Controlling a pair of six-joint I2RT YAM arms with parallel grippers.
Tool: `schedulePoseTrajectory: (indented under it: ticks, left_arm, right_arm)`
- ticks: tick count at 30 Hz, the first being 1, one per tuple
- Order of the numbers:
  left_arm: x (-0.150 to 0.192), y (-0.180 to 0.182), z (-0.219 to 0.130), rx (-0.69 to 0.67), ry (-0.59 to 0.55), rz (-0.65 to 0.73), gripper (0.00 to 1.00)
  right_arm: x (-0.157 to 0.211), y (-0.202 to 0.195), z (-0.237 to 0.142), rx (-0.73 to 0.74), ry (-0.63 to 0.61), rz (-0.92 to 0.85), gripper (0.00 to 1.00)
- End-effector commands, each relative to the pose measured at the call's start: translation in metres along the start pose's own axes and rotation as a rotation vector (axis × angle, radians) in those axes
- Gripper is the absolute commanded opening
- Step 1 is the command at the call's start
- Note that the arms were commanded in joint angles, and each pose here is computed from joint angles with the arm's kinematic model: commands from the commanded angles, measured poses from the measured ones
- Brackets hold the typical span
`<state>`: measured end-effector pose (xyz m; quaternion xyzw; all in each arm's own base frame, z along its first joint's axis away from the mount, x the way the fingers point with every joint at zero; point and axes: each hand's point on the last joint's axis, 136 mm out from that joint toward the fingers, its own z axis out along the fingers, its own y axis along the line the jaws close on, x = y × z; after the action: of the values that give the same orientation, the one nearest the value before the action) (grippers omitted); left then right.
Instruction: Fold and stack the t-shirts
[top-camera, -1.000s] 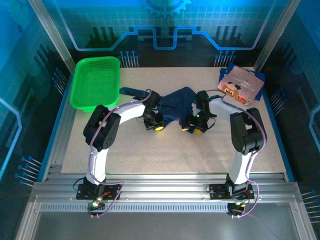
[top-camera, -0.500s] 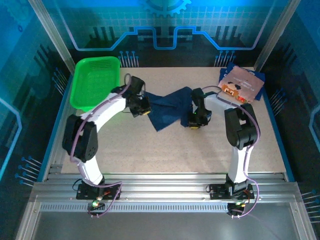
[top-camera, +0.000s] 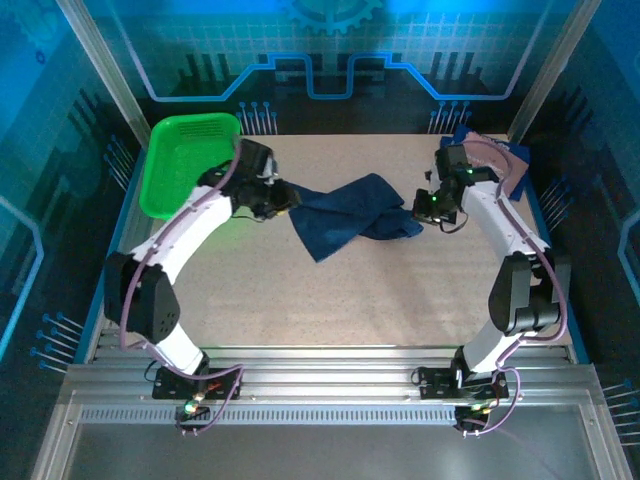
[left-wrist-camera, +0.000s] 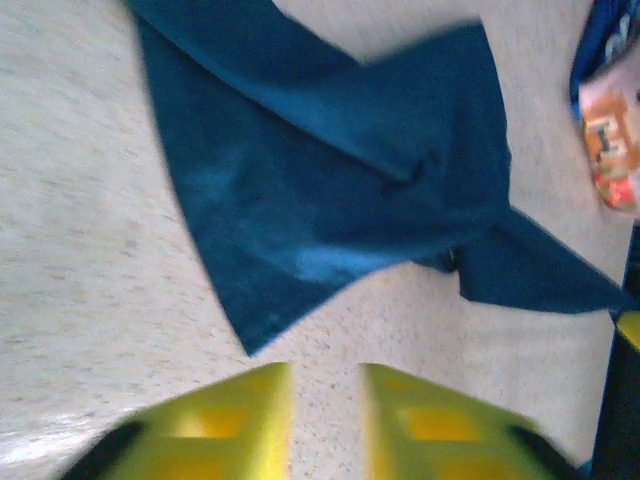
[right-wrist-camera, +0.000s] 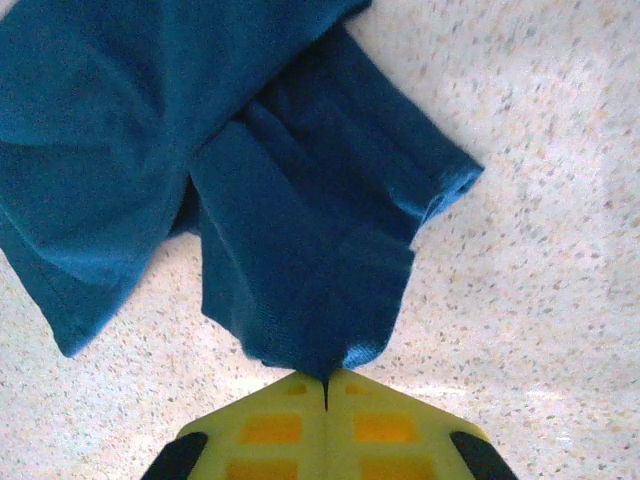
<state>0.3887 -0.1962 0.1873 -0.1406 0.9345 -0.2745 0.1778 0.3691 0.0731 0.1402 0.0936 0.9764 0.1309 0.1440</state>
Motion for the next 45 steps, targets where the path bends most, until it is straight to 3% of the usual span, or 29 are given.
schedulePoseTrajectory:
  ticks: [1,4,9,14,26,28,30,33,35,39,45]
  left_arm:
    - [0.036,-0.011,0.043,0.035,0.148,-0.028,0.47]
    - [0.057,0.002,0.070,-0.013,0.212,-0.074,0.61]
    - [0.082,0.017,0.099,-0.081,0.295,-0.103,0.67]
    - [0.096,0.033,0.120,-0.146,0.334,-0.141,0.67]
    - [0.105,0.051,0.148,-0.220,0.364,-0.149,0.65]
    - [0.104,0.050,0.159,-0.227,0.365,-0.137,0.62]
    - [0.101,0.052,0.168,-0.249,0.357,-0.126,0.52]
    - [0.090,0.059,0.172,-0.290,0.313,-0.113,0.16]
    - [0.075,0.062,0.164,-0.302,0.267,-0.115,0.00]
    - [0.032,0.068,0.121,-0.295,0.124,-0.136,0.00]
    - [-0.015,0.078,0.029,-0.255,-0.080,-0.170,0.00]
  right_arm:
    - [0.036,-0.007,0.022,0.002,0.133,0.029,0.00]
    - [0.051,-0.021,0.029,0.060,0.157,0.053,0.00]
    - [0.071,-0.030,0.040,0.106,0.198,0.025,0.00]
    - [0.085,-0.038,0.047,0.163,0.235,-0.003,0.00]
    - [0.079,-0.032,0.050,0.142,0.229,-0.014,0.00]
    - [0.078,-0.031,0.051,0.138,0.227,-0.019,0.00]
    - [0.078,-0.033,0.051,0.146,0.228,-0.022,0.00]
    - [0.080,-0.035,0.051,0.155,0.231,-0.022,0.00]
    - [0.082,-0.037,0.051,0.164,0.232,-0.023,0.00]
    - [0.083,-0.046,0.048,0.210,0.234,-0.031,0.00]
    - [0.085,-0.064,0.041,0.317,0.232,-0.036,0.00]
